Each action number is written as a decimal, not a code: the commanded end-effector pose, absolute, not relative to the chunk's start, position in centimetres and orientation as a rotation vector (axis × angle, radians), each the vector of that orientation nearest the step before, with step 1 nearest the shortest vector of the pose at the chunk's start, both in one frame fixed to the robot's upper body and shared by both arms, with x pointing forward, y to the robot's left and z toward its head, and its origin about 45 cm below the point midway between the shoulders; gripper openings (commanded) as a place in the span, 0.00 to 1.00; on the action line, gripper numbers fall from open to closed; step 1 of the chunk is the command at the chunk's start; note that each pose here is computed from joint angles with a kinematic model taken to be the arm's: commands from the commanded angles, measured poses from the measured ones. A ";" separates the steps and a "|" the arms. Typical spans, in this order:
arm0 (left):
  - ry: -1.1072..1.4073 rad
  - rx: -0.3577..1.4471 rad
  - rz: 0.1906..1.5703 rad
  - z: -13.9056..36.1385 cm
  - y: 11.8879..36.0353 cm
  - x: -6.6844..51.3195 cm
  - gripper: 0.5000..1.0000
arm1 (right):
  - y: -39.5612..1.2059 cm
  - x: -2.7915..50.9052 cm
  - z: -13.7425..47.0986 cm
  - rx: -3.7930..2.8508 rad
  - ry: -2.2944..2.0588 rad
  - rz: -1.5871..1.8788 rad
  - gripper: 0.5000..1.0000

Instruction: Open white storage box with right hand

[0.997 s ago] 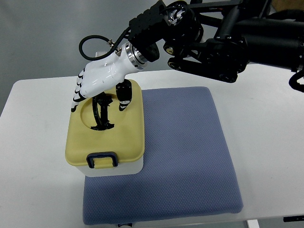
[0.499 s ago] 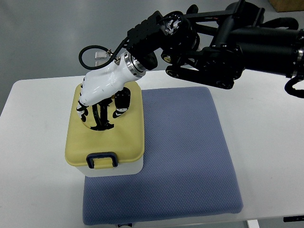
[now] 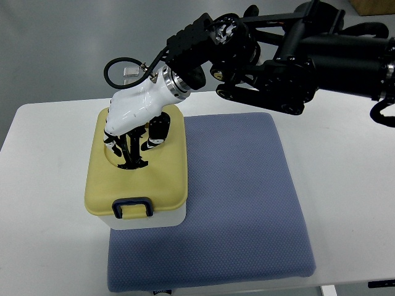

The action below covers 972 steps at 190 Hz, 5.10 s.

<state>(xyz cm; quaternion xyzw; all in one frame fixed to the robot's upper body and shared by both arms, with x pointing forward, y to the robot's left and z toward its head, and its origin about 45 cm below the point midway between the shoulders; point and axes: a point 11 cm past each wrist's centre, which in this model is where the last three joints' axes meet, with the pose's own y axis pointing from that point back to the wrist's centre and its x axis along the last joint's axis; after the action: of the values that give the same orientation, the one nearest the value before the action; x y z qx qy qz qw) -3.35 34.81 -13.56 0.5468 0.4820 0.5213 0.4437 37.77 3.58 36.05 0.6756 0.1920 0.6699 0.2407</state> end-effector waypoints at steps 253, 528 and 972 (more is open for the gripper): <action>1.195 1.356 1.293 -13.6 34.8 -3.3 1.00 | -5.0 43.7 41.3 1.868 0.182 1.709 0.00; 1.195 1.356 1.293 -13.6 34.8 -3.3 1.00 | -19.3 44.2 24.7 1.949 -0.048 1.413 0.00; 1.196 1.357 1.292 -13.6 34.8 -3.4 1.00 | -27.4 46.5 20.2 2.597 -2.014 -0.477 0.85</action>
<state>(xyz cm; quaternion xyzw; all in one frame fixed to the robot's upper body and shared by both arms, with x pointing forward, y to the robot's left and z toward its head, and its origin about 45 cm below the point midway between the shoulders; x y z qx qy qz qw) -3.33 34.81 -13.57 0.5468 0.4820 0.5213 0.4438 46.80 -27.61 21.47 0.7791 -0.6059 -0.1126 -0.1147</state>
